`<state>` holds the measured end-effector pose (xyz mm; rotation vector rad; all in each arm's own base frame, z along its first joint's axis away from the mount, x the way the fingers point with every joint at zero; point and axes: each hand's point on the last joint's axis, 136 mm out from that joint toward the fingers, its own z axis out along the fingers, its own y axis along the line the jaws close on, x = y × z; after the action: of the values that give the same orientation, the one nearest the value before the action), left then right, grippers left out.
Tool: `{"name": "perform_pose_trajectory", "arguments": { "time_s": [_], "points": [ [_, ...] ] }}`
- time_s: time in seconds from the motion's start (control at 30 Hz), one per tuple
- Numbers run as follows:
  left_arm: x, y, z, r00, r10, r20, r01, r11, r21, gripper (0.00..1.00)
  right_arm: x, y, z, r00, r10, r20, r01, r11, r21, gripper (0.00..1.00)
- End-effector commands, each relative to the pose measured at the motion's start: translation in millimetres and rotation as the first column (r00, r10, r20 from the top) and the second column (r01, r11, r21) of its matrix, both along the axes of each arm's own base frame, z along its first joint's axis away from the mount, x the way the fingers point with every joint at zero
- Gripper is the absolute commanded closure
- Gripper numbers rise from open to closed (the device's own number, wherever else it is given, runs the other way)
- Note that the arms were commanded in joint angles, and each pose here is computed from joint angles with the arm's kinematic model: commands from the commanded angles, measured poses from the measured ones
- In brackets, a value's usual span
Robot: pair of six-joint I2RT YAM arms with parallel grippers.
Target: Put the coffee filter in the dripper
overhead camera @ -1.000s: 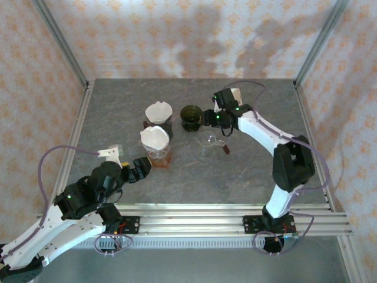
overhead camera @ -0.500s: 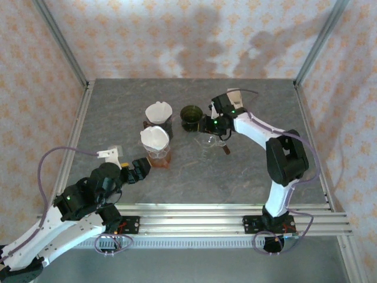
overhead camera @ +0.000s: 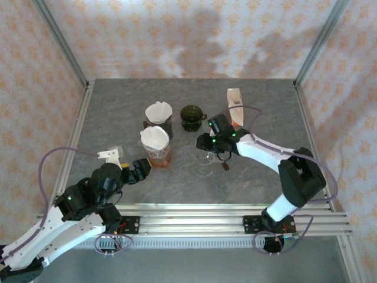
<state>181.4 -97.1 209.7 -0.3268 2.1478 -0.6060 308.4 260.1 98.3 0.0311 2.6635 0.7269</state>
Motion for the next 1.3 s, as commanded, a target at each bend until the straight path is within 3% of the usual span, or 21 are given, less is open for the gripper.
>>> {"name": "perform_pose_trajectory", "arguments": {
  "time_s": [0.0,0.1,0.2,0.33,0.43,0.83,1.07,1.27],
  "points": [
    [3.2,5.9,-2.8,1.000,0.027,0.012,-0.027,0.999,0.022,0.00,-14.1,1.6,-9.9,0.999,-0.032,-0.001,0.032,0.998,-0.054,0.57],
    [3.3,5.2,-3.4,1.000,0.026,0.009,-0.026,0.999,0.020,0.00,-12.8,4.6,1.7,0.999,-0.030,0.030,0.031,0.998,-0.047,0.54],
    [2.7,5.3,-2.9,1.000,0.024,0.009,-0.025,1.000,0.019,0.00,0.8,-7.3,26.8,0.992,-0.024,0.123,0.040,0.990,-0.133,0.49],
    [2.2,6.2,-2.8,1.000,0.027,0.009,-0.027,0.999,0.017,0.00,36.8,-26.8,57.5,0.974,-0.024,0.224,0.080,0.966,-0.245,0.49],
    [2.0,5.5,-3.8,1.000,0.025,0.006,-0.025,1.000,0.014,0.00,69.4,-34.9,61.7,0.973,-0.041,0.229,0.103,0.958,-0.269,0.50],
    [-0.6,10.1,-5.7,0.999,0.040,-0.011,-0.040,0.999,0.022,0.00,175.9,-13.1,38.7,0.972,0.039,0.230,0.042,0.941,-0.335,0.56],
    [-0.7,13.1,-6.2,0.998,0.053,-0.013,-0.053,0.998,0.033,0.00,191.5,-1.8,13.5,0.983,0.045,0.179,0.017,0.945,-0.328,0.56],
    [1.3,9.9,-8.2,0.999,0.049,-0.019,-0.048,0.998,0.033,0.00,192.8,-1.3,2.8,0.986,0.057,0.155,0.000,0.938,-0.347,0.67]
  ]
}}
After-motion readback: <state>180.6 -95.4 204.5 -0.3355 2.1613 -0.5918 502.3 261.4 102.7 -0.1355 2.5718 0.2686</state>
